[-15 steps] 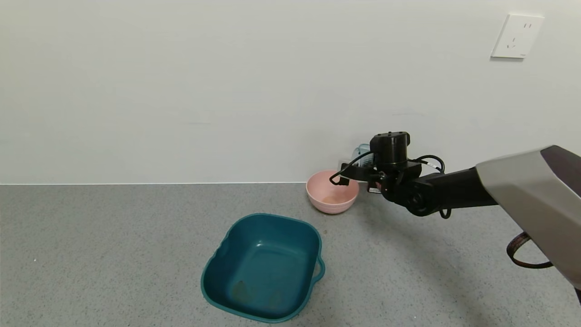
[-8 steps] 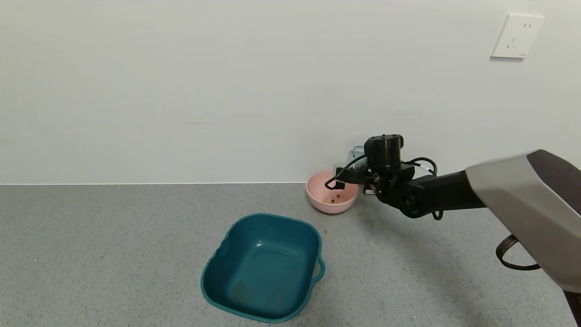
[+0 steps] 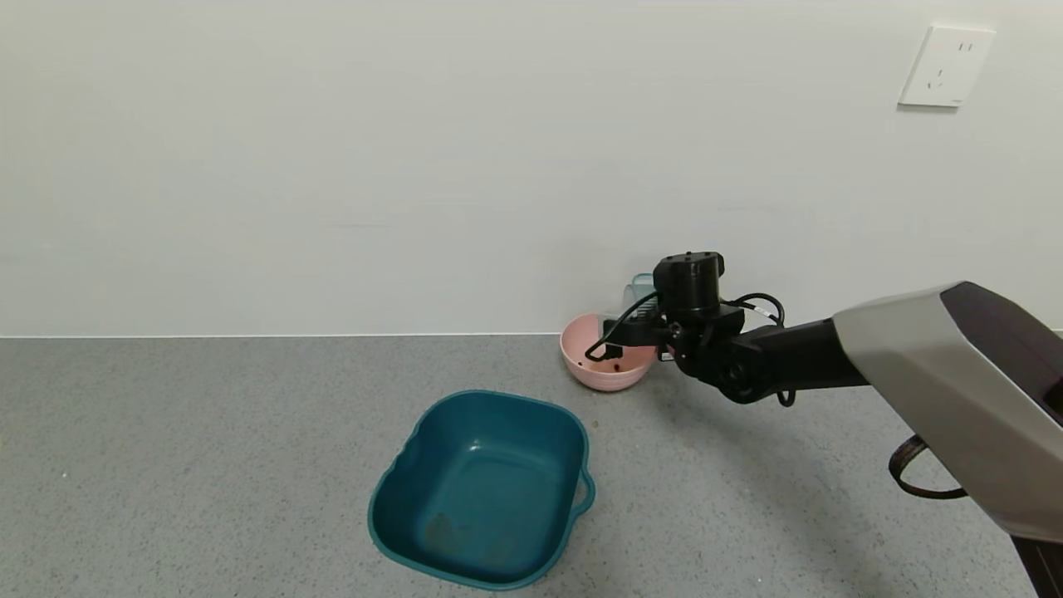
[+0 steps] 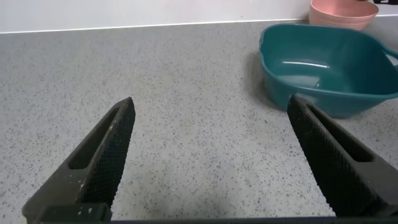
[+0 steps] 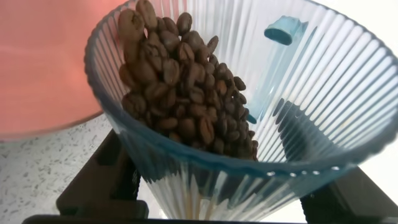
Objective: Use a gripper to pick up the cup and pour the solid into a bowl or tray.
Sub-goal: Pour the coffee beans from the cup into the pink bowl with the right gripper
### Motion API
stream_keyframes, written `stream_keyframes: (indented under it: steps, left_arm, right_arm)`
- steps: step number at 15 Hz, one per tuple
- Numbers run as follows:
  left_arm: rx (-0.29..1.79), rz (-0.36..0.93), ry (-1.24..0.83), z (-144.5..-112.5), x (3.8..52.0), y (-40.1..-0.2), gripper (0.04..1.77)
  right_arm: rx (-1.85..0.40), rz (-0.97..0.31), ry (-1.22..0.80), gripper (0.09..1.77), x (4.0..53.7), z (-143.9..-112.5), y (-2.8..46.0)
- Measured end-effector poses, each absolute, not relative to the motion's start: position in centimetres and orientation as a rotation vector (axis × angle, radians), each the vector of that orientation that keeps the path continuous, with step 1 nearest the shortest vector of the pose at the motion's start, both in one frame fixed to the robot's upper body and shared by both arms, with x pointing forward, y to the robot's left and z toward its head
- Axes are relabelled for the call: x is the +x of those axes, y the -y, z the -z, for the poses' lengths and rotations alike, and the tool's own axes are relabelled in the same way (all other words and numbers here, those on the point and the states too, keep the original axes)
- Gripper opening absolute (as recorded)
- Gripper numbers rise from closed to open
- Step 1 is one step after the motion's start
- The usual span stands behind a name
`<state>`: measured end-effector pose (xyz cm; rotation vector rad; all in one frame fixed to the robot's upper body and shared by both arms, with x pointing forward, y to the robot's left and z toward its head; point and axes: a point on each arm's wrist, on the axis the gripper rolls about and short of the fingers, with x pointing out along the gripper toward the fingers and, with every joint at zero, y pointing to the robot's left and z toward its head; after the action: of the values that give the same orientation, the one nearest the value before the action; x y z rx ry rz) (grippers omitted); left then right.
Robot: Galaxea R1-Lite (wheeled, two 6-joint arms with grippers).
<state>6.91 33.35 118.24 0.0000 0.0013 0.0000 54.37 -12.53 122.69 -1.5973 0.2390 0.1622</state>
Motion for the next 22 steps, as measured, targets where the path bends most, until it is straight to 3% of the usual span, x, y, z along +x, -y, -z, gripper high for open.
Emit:
stream_keyframes:
  steps: [22]
  left_arm:
    - [0.0,0.0,-0.001,-118.2,6.9,-33.4,1.76]
  right_arm:
    - [-1.816,-0.071,-0.277,1.39,54.3,-122.9,10.2]
